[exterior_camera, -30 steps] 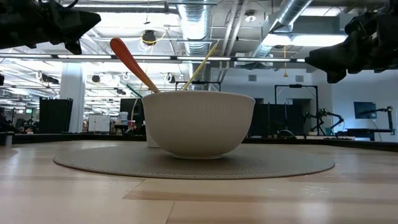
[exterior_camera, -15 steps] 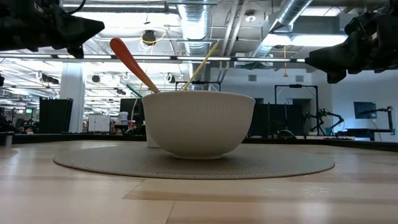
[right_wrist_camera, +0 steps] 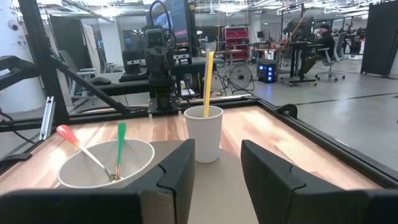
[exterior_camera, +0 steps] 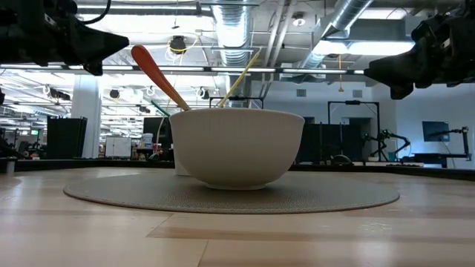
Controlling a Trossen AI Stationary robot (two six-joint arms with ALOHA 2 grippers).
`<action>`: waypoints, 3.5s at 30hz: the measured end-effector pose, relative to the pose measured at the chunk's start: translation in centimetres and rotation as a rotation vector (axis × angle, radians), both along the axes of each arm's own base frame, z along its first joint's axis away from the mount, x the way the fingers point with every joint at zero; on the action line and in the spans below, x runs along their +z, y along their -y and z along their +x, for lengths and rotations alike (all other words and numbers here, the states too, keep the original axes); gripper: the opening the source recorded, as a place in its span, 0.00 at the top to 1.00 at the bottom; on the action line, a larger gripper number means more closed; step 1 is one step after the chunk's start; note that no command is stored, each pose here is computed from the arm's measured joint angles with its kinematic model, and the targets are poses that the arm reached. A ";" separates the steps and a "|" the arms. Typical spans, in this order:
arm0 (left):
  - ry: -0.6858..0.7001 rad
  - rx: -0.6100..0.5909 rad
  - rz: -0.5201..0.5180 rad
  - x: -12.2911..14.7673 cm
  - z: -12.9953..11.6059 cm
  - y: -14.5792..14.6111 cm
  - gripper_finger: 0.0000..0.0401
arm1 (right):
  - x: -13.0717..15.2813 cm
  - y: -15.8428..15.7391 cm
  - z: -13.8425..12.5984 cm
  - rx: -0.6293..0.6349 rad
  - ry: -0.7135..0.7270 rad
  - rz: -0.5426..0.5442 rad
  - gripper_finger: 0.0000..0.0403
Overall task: Pick & Place Utensil
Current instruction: Return to Home Position
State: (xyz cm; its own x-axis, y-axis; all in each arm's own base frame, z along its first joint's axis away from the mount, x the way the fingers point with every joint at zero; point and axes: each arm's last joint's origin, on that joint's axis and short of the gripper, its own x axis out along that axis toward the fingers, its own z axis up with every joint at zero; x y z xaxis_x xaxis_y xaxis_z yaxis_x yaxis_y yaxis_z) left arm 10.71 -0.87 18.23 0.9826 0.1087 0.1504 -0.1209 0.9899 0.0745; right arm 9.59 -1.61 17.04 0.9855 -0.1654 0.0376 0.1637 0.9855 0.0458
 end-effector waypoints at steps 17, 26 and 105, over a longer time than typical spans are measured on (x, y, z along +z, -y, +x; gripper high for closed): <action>-0.051 0.000 0.008 -0.4 0.4 0.1 0.97 | 0.0 0.2 0.0 -0.061 0.007 0.033 0.69; -0.049 0.000 0.007 -0.4 0.4 0.1 0.97 | 0.0 0.2 0.0 -0.060 0.007 0.035 0.69; -0.034 0.000 0.005 -0.3 0.4 0.1 0.97 | 0.0 0.2 0.0 -0.060 0.007 0.035 0.69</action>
